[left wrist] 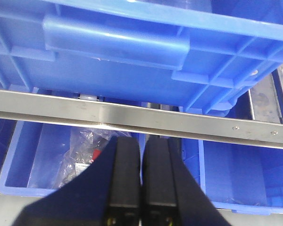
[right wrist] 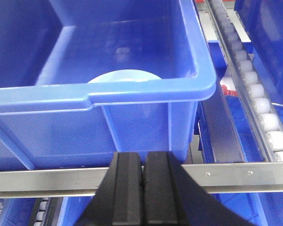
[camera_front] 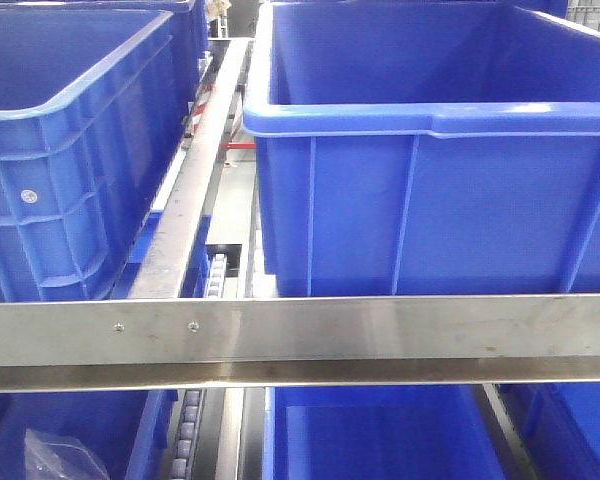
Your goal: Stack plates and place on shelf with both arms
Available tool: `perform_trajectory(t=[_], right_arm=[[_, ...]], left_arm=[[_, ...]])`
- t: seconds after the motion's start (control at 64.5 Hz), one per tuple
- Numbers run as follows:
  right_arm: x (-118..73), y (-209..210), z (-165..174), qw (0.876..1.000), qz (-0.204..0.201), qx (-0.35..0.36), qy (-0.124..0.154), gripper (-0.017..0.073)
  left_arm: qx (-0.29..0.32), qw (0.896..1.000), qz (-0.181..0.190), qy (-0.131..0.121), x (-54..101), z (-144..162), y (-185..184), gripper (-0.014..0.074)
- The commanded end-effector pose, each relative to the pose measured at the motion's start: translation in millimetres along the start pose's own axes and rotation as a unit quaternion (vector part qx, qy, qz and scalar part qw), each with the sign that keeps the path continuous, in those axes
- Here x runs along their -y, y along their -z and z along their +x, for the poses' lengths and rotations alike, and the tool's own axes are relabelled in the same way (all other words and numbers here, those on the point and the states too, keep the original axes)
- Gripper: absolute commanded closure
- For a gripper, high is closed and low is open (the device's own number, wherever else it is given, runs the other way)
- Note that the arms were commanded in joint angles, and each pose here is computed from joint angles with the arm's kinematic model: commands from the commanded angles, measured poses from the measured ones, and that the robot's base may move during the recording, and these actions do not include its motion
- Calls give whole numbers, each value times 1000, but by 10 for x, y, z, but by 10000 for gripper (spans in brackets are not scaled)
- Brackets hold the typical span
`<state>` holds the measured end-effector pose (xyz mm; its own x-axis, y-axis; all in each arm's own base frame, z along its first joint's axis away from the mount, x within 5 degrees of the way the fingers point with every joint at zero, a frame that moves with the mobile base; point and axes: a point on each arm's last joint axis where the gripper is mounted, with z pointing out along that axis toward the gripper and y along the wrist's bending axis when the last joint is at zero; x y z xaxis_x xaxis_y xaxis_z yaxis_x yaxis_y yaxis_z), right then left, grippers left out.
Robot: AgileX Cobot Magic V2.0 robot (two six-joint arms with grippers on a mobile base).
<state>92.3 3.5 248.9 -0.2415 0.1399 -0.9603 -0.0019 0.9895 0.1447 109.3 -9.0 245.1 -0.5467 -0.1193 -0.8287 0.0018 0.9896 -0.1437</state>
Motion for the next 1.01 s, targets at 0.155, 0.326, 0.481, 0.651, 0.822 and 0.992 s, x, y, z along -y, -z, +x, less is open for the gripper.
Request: perform_trajectory(t=[0.155,0.326,0.481,0.651,0.822,0.992], right_arm=[[-27,24,-179,998,-9,57,1,533],[-24,60,-159,998,-9,58,1,533],[-5,187,-52,996,-12,93,1,533],[37,229,223,994,-14,112,1,533],[73,228,470,990,-20,141,0,533],[83,252,530,988,-20,150,0,533]], left_arm=[[47,999,9,6,28,-151,33,507],[47,999,9,6,28,-151,33,507],[47,999,9,6,28,-151,33,507],[47,999,9,6,28,-151,33,507],[47,999,9,6,28,-151,33,507],[47,999,9,6,28,-151,33,507]])
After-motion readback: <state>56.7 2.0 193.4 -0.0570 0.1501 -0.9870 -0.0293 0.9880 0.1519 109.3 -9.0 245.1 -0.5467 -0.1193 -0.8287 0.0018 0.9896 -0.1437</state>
